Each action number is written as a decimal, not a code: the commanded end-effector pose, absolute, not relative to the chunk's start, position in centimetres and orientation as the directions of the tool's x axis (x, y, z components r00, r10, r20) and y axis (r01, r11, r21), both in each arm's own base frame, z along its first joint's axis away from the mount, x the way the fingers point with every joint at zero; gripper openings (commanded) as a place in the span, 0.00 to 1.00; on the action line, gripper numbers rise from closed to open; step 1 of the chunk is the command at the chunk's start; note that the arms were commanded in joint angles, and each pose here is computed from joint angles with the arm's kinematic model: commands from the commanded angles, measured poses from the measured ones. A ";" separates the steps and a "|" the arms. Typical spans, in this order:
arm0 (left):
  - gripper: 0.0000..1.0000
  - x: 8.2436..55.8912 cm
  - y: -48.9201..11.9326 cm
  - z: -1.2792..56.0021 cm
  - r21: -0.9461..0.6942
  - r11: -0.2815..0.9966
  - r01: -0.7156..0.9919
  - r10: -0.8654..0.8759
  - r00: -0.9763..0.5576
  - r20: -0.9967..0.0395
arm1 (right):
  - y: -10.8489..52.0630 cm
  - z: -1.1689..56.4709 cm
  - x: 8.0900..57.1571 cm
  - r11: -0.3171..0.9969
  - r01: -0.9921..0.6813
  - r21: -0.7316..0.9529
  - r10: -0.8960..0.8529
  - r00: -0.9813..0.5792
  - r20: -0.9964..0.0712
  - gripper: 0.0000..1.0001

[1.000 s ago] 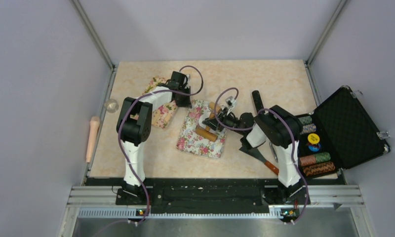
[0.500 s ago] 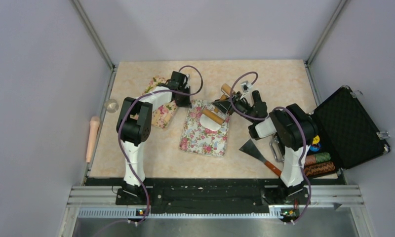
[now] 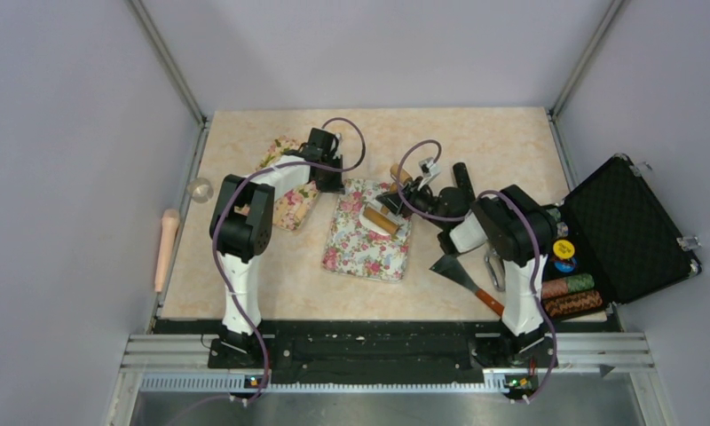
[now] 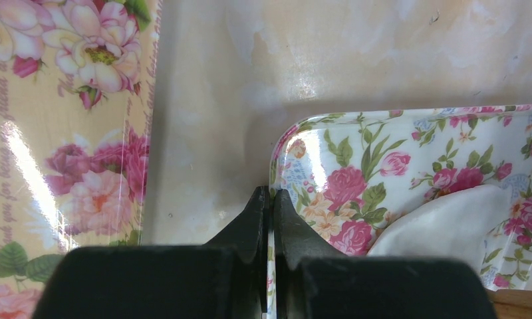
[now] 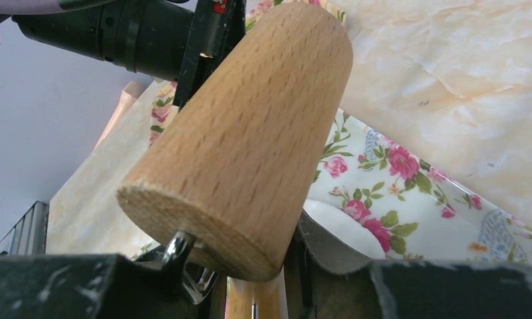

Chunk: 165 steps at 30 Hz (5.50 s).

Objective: Roll out the dumpling wrappers from the dough
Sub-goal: Flatten out the dough on the work surface.

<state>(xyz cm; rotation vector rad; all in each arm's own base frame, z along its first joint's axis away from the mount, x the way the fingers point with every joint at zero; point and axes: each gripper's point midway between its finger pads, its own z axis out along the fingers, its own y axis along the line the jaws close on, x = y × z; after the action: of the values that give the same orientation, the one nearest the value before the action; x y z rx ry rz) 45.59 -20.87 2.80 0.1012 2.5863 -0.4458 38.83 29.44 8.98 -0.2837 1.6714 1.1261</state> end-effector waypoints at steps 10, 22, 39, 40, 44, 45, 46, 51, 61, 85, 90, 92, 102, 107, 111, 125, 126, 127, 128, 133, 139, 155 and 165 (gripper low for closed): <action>0.00 43.7 -19.2 -0.1 -0.209 0.972 0.104 0.007 -0.908 -0.419 | 29.7 1.7 34.7 0.591 -0.625 0.510 0.198 -0.500 -0.843 0.00; 0.00 43.7 -19.3 0.1 -0.213 0.972 0.103 0.004 -0.908 -0.420 | 30.6 0.4 33.2 0.571 -0.644 0.510 0.140 -0.535 -0.833 0.00; 0.00 43.7 -19.3 0.3 -0.212 0.972 0.105 0.004 -0.904 -0.427 | 32.7 5.9 32.3 0.360 -0.743 0.564 0.252 -0.505 -0.826 0.00; 0.00 43.7 -19.2 0.4 -0.212 0.972 0.105 0.004 -0.904 -0.428 | 32.8 8.5 32.7 0.294 -0.764 0.575 0.306 -0.494 -0.814 0.00; 0.00 43.7 -19.3 0.5 -0.216 0.971 0.108 0.004 -0.902 -0.432 | 31.1 17.2 35.0 0.220 -0.820 0.528 0.445 -0.397 -0.803 0.00; 0.00 43.7 -19.4 0.6 -0.221 0.969 0.108 0.002 -0.902 -0.431 | 30.4 18.1 35.5 0.238 -0.822 0.518 0.463 -0.373 -0.804 0.00; 0.00 43.7 -19.5 0.7 -0.225 0.968 0.110 0.002 -0.902 -0.431 | 29.6 18.4 36.2 0.265 -0.817 0.513 0.477 -0.351 -0.806 0.00; 0.00 43.4 -19.9 0.7 -0.240 0.964 0.115 0.002 -0.905 -0.425 | 26.7 14.6 39.4 0.448 -0.735 0.510 0.469 -0.292 -0.833 0.00; 0.00 43.1 -20.3 0.3 -0.260 0.959 0.114 -0.002 -0.913 -0.408 | 27.6 8.1 38.9 0.591 -0.646 0.482 0.366 -0.317 -0.875 0.00; 0.00 43.1 -20.5 1.4 -0.277 0.954 0.115 -0.012 -0.908 -0.419 | 30.5 0.1 32.6 0.612 -0.650 0.450 0.180 -0.439 -0.880 0.00; 0.00 43.0 -20.4 1.5 -0.276 0.954 0.114 -0.013 -0.908 -0.419 | 30.8 -0.3 32.2 0.609 -0.655 0.448 0.168 -0.445 -0.879 0.00; 0.00 43.0 -20.4 1.4 -0.277 0.954 0.113 -0.014 -0.908 -0.418 | 31.0 -0.4 32.0 0.605 -0.659 0.447 0.165 -0.446 -0.880 0.00; 0.00 43.1 -20.3 1.6 -0.275 0.955 0.112 -0.016 -0.906 -0.423 | 31.9 -0.9 31.0 0.582 -0.678 0.448 0.147 -0.454 -0.879 0.00; 0.00 43.0 -20.4 1.6 -0.278 0.954 0.114 -0.014 -0.907 -0.421 | 33.1 4.6 31.9 0.431 -0.709 0.558 0.286 -0.479 -0.830 0.00; 0.00 43.0 -20.6 1.5 -0.287 0.951 0.119 -0.013 -0.908 -0.418 | 31.2 12.5 34.7 0.379 -0.732 0.566 0.434 -0.400 -0.807 0.00; 0.00 42.7 -21.0 1.1 -0.307 0.944 0.119 -0.015 -0.916 -0.402 | 24.4 9.3 39.8 0.619 -0.587 0.522 0.437 -0.294 -0.850 0.00; 0.00 42.7 -21.1 1.2 -0.309 0.943 0.120 -0.016 -0.915 -0.402 | 24.6 8.6 39.6 0.634 -0.581 0.509 0.418 -0.296 -0.859 0.00; 0.00 42.7 -21.1 1.2 -0.310 0.943 0.120 -0.016 -0.915 -0.402 | 24.8 7.8 39.3 0.648 -0.572 0.503 0.402 -0.304 -0.864 0.00; 0.00 42.7 -21.2 1.2 -0.314 0.942 0.120 -0.017 -0.916 -0.401 | 25.0 7.6 39.0 0.657 -0.569 0.495 0.396 -0.298 -0.869 0.00; 0.00 42.6 -21.3 1.4 -0.319 0.940 0.123 -0.016 -0.916 -0.401 | 26.4 6.1 37.1 0.694 -0.567 0.445 0.321 -0.309 -0.895 0.00; 0.00 42.6 -21.2 2.0 -0.327 0.937 0.123 -0.022 -0.913 -0.407 | 26.1 1.8 35.8 0.741 -0.533 0.408 0.230 -0.370 -0.900 0.00; 0.00 42.7 -21.2 2.8 -0.340 0.932 0.125 -0.030 -0.908 -0.417 | 29.2 -0.1 32.8 0.685 -0.595 0.421 0.176 -0.425 -0.888 0.00; 0.00 42.7 -21.3 2.8 -0.343 0.931 0.125 -0.031 -0.909 -0.415 | 31.8 1.7 31.7 0.604 -0.657 0.452 0.182 -0.438 -0.880 0.00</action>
<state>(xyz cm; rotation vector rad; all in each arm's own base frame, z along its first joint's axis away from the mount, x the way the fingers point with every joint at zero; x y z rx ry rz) 45.08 -21.48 2.96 0.0671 2.5913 -0.5115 35.75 30.50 8.58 -0.2234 1.5797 1.0137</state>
